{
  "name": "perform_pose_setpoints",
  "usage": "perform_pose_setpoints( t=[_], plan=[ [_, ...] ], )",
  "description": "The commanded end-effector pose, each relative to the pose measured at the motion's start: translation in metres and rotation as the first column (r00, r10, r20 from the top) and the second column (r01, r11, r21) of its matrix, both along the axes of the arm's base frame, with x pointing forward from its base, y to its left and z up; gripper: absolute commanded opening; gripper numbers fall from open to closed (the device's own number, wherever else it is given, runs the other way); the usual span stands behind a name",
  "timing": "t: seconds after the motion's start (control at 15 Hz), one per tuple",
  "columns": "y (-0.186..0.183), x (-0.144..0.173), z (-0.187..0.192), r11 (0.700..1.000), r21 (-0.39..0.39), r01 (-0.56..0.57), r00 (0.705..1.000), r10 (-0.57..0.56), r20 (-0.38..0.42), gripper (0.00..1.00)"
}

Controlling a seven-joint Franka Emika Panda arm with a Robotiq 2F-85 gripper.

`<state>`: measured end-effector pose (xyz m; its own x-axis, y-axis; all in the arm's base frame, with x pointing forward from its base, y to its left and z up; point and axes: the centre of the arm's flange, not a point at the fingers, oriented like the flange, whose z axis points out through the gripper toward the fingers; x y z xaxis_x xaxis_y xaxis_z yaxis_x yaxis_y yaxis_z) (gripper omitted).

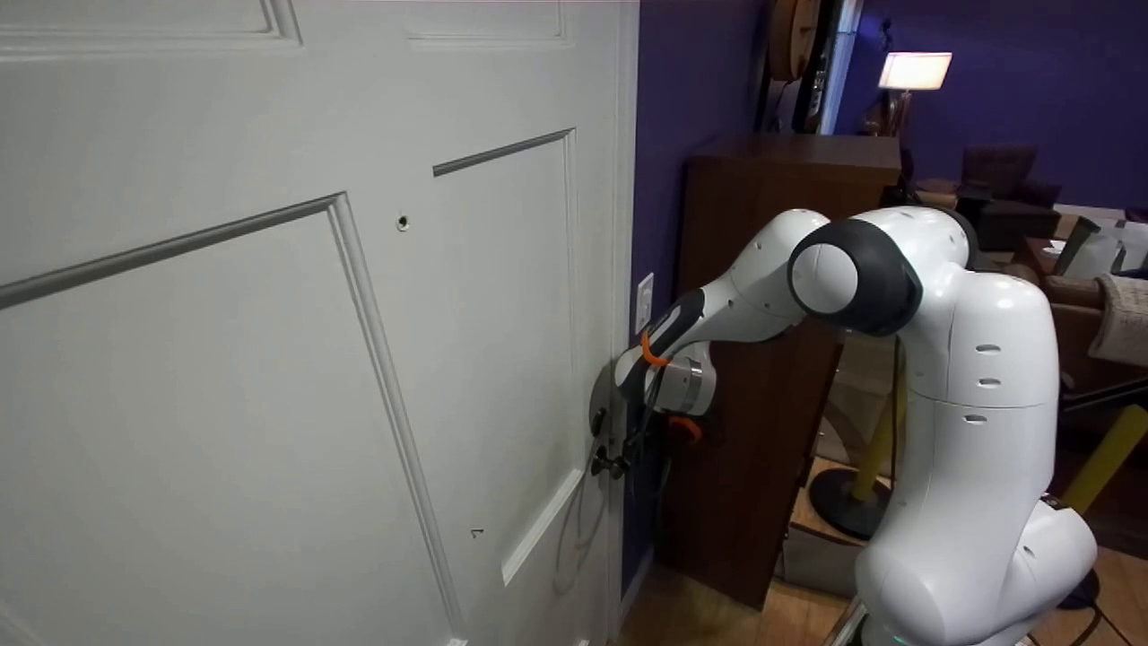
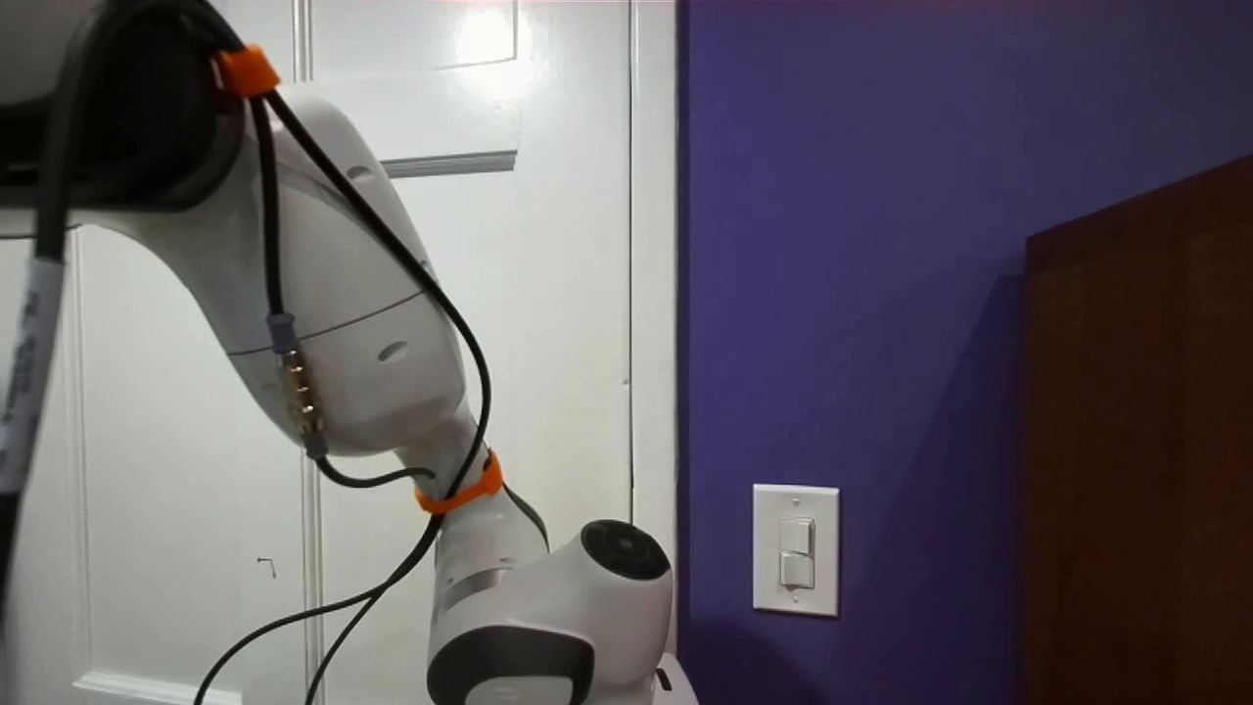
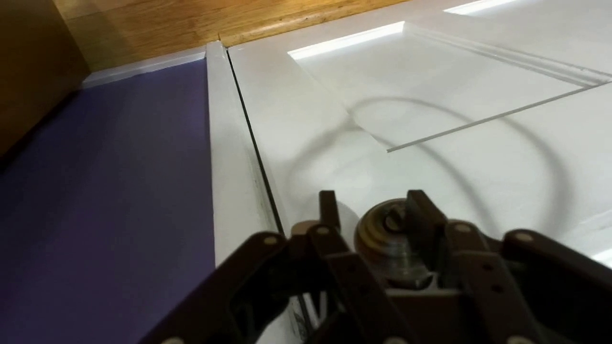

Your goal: Turn the knob on the door

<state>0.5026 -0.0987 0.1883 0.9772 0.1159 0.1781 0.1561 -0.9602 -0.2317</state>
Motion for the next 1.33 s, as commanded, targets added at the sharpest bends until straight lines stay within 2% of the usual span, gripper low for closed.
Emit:
perform_pose_setpoints(
  t=[0.0, 0.13, 0.2, 0.27, 0.33, 0.47, 0.6, 0.67, 0.87, 1.0, 1.27],
  plan=[
    [0.006, 0.002, -0.003, 0.999, 0.010, -0.048, 0.998, 0.049, -0.043, 0.74],
    [0.010, 0.001, -0.005, 0.997, 0.015, -0.071, 0.995, 0.072, -0.070, 0.88],
    [0.012, 0.001, -0.006, 0.997, 0.016, -0.081, 0.994, 0.082, -0.077, 0.91],
    [0.012, 0.001, -0.007, 0.996, 0.011, -0.085, 0.993, 0.086, -0.077, 0.84],
    [0.012, 0.002, -0.007, 0.996, 0.006, -0.091, 0.994, 0.091, -0.068, 0.62],
    [0.012, 0.003, -0.006, 0.995, -0.012, -0.100, 0.994, 0.099, -0.050, 0.56],
    [0.012, 0.005, -0.006, 0.994, -0.026, -0.107, 0.994, 0.106, -0.034, 0.40],
    [0.012, 0.006, -0.005, 0.994, -0.028, -0.107, 0.994, 0.107, -0.029, 0.36],
    [0.013, 0.008, -0.004, 0.993, -0.045, -0.108, 0.994, 0.108, -0.008, 0.31],
    [0.013, 0.010, -0.003, 0.993, -0.049, -0.108, 0.994, 0.108, 0.002, 0.32],
    [0.016, 0.011, -0.002, 0.993, -0.044, -0.114, 0.993, 0.114, 0.005, 0.29]
  ],
)
